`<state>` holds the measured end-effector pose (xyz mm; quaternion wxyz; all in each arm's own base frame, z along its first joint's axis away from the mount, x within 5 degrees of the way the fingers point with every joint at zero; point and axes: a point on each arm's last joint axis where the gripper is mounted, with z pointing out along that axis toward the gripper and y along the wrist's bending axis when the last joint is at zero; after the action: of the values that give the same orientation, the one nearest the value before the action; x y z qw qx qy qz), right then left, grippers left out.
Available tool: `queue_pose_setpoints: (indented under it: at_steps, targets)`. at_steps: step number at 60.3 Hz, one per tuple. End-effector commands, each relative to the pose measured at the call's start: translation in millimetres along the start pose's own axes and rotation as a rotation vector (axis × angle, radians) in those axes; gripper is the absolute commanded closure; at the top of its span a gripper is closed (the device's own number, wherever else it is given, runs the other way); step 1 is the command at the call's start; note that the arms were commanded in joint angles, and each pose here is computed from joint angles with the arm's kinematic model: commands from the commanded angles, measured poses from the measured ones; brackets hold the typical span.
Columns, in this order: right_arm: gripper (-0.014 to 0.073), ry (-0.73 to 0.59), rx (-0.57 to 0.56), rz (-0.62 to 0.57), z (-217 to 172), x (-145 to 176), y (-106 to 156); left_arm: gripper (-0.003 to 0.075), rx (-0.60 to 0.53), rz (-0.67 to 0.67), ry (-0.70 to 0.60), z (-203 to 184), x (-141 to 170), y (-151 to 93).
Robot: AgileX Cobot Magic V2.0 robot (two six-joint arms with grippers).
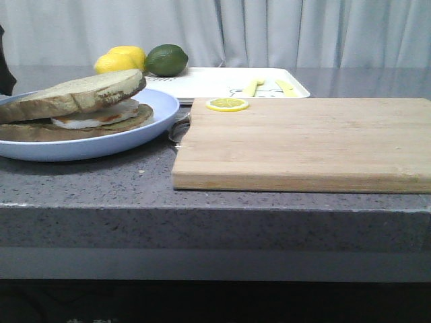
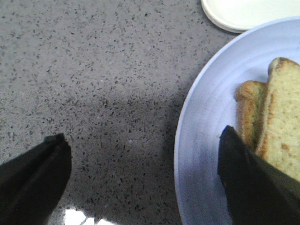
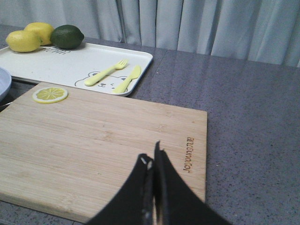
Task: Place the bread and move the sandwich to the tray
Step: 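Grasp the rim of the blue plate with the left gripper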
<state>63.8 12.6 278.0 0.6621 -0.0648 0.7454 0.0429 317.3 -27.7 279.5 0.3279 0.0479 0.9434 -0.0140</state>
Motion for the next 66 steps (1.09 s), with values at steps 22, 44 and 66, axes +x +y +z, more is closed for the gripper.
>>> queue_pose_setpoints:
  at_steps: [22, 44, 66]
  targets:
    - [0.0671, -0.099, 0.034, 0.003, -2, -16, -3, 0.0111, 0.039, 0.066, -0.031, 20, -11, -21]
    - [0.0671, -0.097, 0.033, 0.003, -2, -16, -3, 0.0703, 0.040, 0.068, -0.028, 21, -11, -22]
    - [0.0671, -0.097, 0.033, 0.004, -2, -16, -3, 0.0739, 0.085, -0.059, -0.055, -18, -25, -12]
